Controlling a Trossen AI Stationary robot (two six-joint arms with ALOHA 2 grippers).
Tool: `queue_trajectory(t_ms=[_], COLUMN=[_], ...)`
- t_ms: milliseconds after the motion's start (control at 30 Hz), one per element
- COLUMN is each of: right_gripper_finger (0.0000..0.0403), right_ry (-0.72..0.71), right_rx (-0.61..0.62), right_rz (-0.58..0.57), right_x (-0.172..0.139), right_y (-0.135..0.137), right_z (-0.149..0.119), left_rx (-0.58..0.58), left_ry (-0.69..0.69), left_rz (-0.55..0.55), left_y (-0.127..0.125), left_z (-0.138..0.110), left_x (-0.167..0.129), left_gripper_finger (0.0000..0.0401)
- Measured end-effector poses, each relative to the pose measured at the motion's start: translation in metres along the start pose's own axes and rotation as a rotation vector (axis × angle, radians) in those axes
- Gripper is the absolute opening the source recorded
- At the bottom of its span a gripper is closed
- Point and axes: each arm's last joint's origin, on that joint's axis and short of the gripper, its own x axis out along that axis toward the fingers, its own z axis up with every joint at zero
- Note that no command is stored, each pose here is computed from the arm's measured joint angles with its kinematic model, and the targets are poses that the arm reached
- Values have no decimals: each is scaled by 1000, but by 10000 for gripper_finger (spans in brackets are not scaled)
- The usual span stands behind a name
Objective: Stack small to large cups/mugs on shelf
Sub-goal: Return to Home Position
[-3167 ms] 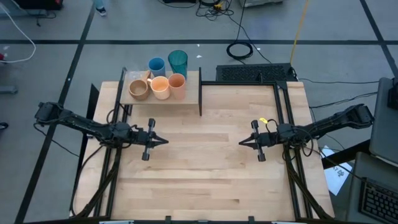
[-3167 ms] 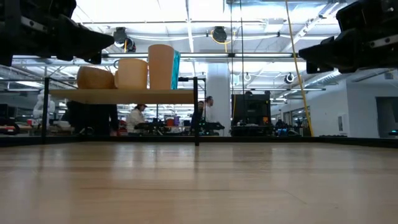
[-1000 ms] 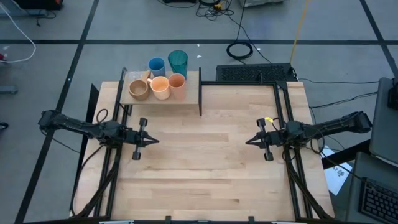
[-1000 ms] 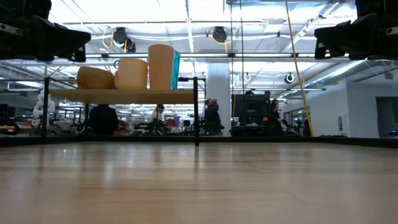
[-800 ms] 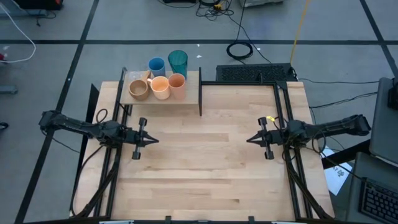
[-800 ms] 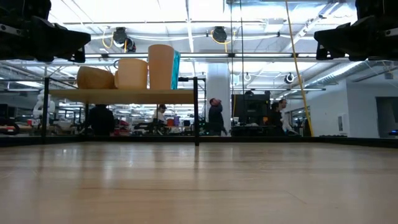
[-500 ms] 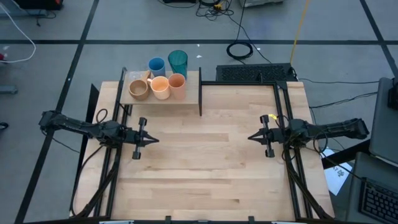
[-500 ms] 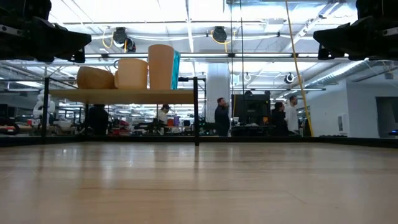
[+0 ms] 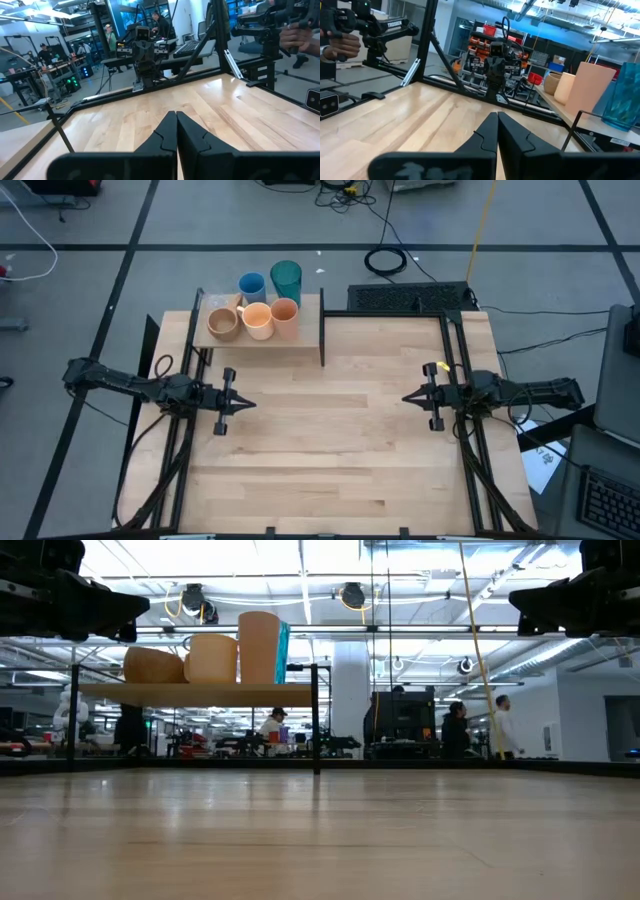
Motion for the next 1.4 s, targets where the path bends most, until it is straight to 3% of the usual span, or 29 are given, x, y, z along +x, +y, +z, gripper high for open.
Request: queue_trajectory(t_ms=[567,833,967,1400], right_gripper_finger=[0,0,0,0], right_ry=[47,99,103,105], right_rx=[63,65,61,94], right_rz=[2,-126,-136,-139], right_x=[-5,-6,-6,-6], right_y=[2,-2,-2,-2], right_z=[-5,-8,-8,-9], left_rx=[-2,-1,10,10], left_ry=[2,16,31,-60], left_rz=[2,6,11,14], left_y=[0,0,0,2], left_z=[0,-1,-3,6], left_x=[0,0,0,-7], left_gripper_finger=[0,0,0,0])
